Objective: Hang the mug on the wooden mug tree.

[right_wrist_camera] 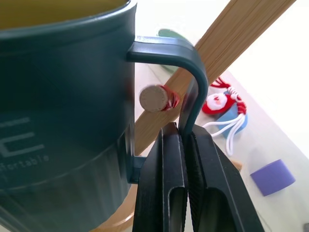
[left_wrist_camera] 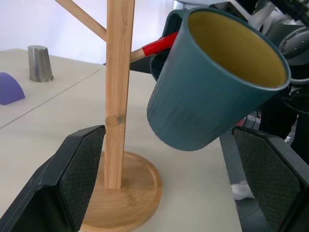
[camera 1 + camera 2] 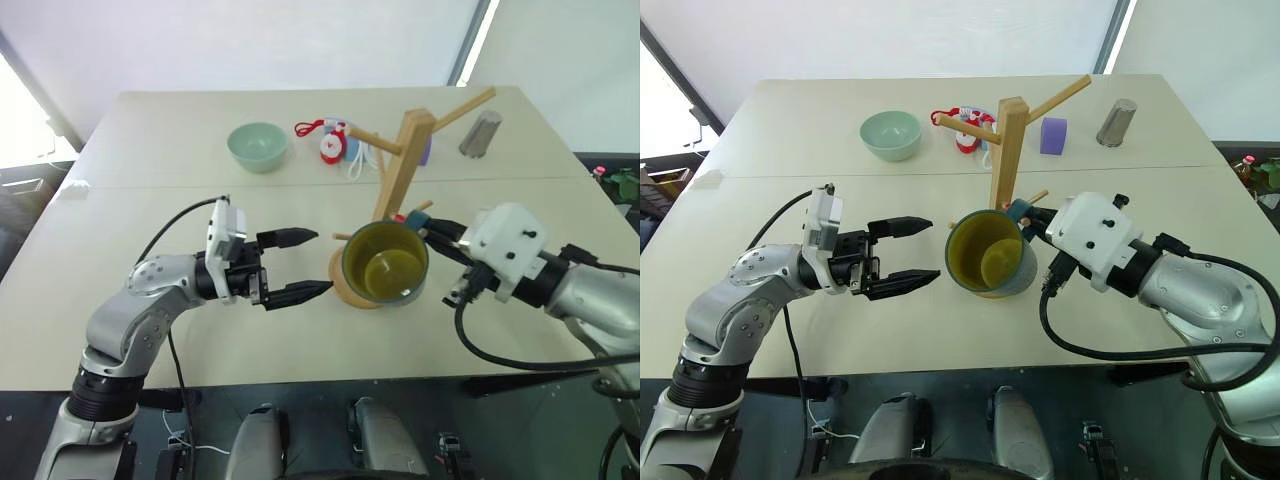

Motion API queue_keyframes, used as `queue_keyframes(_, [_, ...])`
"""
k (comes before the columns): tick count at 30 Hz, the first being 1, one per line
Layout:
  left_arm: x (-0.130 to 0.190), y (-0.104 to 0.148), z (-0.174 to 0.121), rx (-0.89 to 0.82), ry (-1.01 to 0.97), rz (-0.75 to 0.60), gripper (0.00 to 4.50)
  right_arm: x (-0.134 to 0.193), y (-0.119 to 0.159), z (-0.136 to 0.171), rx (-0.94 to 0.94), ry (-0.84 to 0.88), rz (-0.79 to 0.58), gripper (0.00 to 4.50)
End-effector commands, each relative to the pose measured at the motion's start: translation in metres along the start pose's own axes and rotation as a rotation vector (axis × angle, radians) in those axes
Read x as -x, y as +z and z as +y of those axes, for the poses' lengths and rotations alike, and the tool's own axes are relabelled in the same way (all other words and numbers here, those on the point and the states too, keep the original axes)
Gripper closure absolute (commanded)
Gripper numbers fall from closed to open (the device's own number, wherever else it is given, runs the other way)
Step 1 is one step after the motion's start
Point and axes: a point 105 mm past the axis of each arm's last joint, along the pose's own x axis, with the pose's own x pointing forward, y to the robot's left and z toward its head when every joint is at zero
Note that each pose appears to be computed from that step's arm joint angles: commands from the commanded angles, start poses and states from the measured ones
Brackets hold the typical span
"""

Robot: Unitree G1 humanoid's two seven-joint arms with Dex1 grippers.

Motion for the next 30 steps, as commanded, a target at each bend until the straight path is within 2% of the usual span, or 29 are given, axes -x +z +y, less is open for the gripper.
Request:
queue_keyframes(1, [-0.001,0.013,-0.006,-0.045,-0.013,-0.034,0.00,0.001,0.007,-0.006,0.032,-0.029,-0.014,4.48])
queue_keyframes(4, [-0.002,0.013,-0.006,-0.047,-0.014,-0.035,0.00,0.000,0.007,-0.006,0.027,-0.027,-0.013,3.46])
queue_keyframes(6, [-0.002,0.013,-0.006,-0.048,-0.013,-0.035,0.00,0.000,0.007,-0.007,0.034,-0.031,-0.013,2.50])
queue_keyframes(10, [-0.001,0.014,-0.005,-0.049,-0.012,-0.036,0.00,0.001,0.009,-0.008,0.066,-0.038,-0.011,0.29])
queue_keyframes(11, [-0.002,0.014,-0.005,-0.049,-0.012,-0.036,0.00,0.002,0.009,-0.009,0.073,-0.039,-0.012,0.03])
queue_keyframes(17, [0.001,0.007,0.000,-0.029,0.021,-0.023,0.00,0.025,0.002,-0.026,0.024,-0.094,-0.013,0.03])
queue_keyframes(20, [0.008,-0.006,0.018,-0.001,0.151,0.002,0.00,0.049,-0.026,-0.039,-0.180,-0.219,-0.033,0.03])
queue_keyframes(23, [0.020,-0.020,0.037,-0.008,0.313,0.009,0.00,0.061,-0.059,-0.037,-0.328,-0.314,-0.027,0.03])
queue_keyframes(27, [0.045,-0.047,0.062,0.004,0.562,0.021,0.00,0.060,-0.105,-0.020,-0.468,-0.404,0.002,0.03])
queue_keyframes(30, [0.057,-0.067,0.068,0.013,0.679,0.045,0.00,0.050,-0.126,-0.012,-0.529,-0.449,-0.018,0.03])
